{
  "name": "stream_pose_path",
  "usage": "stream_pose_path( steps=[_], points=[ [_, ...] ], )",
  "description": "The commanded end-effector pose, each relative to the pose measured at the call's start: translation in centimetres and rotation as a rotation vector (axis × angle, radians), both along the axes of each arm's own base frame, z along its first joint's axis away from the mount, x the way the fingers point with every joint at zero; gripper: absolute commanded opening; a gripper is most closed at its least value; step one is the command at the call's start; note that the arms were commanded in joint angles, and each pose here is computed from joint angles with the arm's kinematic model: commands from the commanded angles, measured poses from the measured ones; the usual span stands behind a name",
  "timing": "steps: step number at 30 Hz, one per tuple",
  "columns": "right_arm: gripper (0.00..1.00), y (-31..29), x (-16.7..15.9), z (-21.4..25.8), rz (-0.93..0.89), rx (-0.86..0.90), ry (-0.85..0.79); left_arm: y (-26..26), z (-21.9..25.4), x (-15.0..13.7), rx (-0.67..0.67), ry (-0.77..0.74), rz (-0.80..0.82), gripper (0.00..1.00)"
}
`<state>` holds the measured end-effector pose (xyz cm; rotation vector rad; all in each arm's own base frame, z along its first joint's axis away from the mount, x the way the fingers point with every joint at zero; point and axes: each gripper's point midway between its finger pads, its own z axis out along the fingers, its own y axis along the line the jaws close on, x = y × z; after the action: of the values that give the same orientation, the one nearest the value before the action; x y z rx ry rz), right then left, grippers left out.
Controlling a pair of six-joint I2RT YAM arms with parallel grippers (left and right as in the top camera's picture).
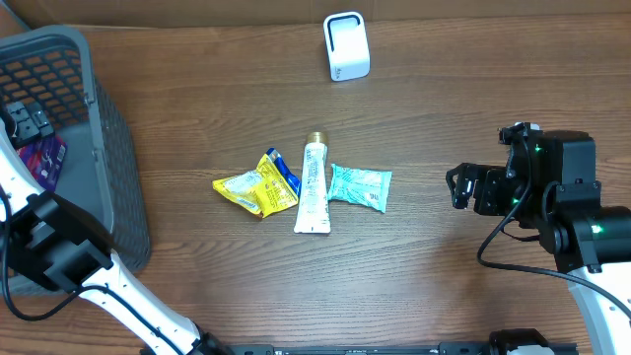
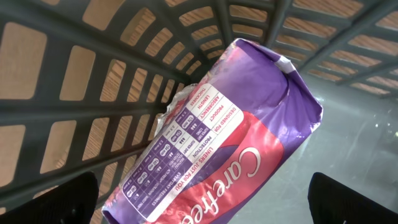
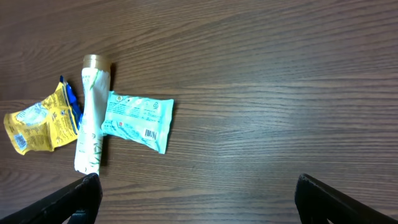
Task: Scan the item barcode
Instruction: 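Reach the left gripper into the basket and grasp the purple Carefree box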
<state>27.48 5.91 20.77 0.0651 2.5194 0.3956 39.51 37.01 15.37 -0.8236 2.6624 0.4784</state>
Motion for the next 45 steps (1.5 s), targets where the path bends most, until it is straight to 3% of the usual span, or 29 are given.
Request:
stream_pose_path(
  steps=[1, 6, 10, 14, 17, 26, 31, 37, 45],
  points=[
    [1.00, 0.2, 0.1, 0.7, 0.012, 0.003, -0.016, -0.1, -2.2, -0.1, -0.017, 0.061, -0.051, 1.00],
    [1.00, 0.2, 0.1, 0.7, 0.011, 0.003, -0.016, -0.6, -4.0, -0.6, -0.051, 0.091, -0.054, 0.98],
    [1.00, 0.2, 0.1, 0.7, 0.011, 0.003, -0.015, -1.2, -6.0, -1.3, -0.083, 0.128, -0.054, 0.89],
    [1.00, 0.2, 0.0, 0.6, 0.012, 0.002, -0.012, -1.6, -7.1, -1.7, -0.099, 0.147, -0.055, 0.71],
    [1.00, 0.2, 0.0, 0.6, 0.011, 0.002, -0.011, -1.7, -7.1, -1.4, -0.095, 0.143, -0.061, 0.42],
    [1.00, 0.2, 0.1, 0.6, 0.011, 0.003, -0.013, -2.3, -5.7, -0.3, -0.081, 0.109, -0.050, 0.27],
    [1.00, 0.2, 0.1, 0.6, 0.012, 0.002, -0.014, -3.2, -0.8, 1.6, -0.053, 0.004, -0.060, 0.28],
    [1.00, 0.2, 0.0, 0.6, 0.012, 0.003, -0.013, -5.4, 9.4, 3.5, -0.012, -0.238, -0.087, 0.28],
    [1.00, 0.2, 0.0, 0.6, 0.012, 0.003, -0.013, -12.9, 25.1, 2.1, -0.014, -0.628, -0.252, 0.28]
  ],
)
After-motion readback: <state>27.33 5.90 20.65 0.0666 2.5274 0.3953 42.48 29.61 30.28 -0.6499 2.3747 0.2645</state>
